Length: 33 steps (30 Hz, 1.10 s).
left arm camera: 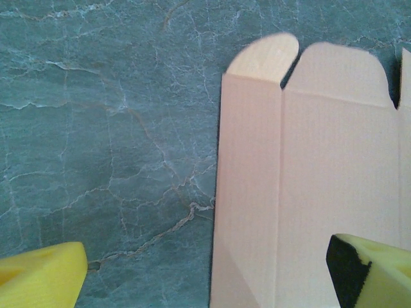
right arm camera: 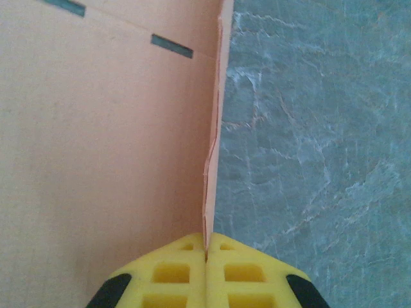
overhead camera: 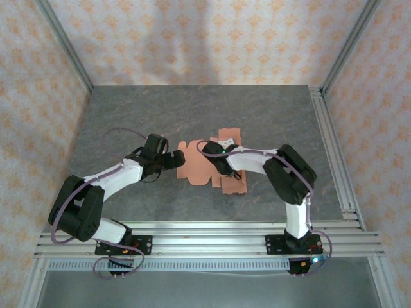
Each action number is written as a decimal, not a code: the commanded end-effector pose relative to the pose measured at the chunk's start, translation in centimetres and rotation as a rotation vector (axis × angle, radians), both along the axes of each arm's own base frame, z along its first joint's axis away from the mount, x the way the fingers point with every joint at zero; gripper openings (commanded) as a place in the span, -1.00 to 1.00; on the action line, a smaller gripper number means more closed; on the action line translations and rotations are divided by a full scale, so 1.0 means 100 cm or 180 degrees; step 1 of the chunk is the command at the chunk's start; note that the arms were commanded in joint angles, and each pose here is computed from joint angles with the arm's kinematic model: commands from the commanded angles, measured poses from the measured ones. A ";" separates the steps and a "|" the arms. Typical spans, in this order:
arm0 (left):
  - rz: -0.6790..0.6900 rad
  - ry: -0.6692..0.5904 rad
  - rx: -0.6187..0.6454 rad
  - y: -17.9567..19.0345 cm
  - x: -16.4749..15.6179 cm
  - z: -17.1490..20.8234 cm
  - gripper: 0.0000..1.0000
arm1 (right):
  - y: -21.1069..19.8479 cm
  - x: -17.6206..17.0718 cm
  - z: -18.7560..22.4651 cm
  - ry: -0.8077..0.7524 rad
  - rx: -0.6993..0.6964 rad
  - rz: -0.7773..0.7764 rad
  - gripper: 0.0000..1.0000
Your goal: Fold the paper box
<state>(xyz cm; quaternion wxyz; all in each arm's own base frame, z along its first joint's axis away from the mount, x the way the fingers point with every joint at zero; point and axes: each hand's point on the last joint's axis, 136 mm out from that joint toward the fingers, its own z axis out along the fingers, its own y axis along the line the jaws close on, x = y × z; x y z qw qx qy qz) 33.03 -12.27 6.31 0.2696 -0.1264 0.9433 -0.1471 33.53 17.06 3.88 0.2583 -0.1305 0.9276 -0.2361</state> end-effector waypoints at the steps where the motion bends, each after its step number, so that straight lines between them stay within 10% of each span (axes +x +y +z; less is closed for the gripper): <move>1: -0.0047 -0.0043 -0.0044 -0.003 0.003 0.005 0.95 | 0.010 0.001 0.003 0.0019 0.0269 0.0125 -1.00; 10: -0.0051 -0.0056 -0.0055 -0.003 0.002 0.011 0.96 | 0.014 0.015 0.019 -0.0212 -0.0744 0.0262 -1.00; 17: -0.0047 -0.0033 -0.0042 -0.002 0.000 0.012 0.96 | 0.032 0.010 0.010 -0.0134 0.0410 0.0298 -1.00; 25: -0.0040 -0.0055 -0.0073 -0.004 0.005 0.014 0.96 | 0.024 0.015 0.012 -0.0252 -0.0678 0.0340 -1.00; 33: -0.0047 0.0002 -0.0082 -0.007 0.010 0.008 0.96 | 0.039 0.012 0.021 -0.0322 0.0415 0.0299 -1.00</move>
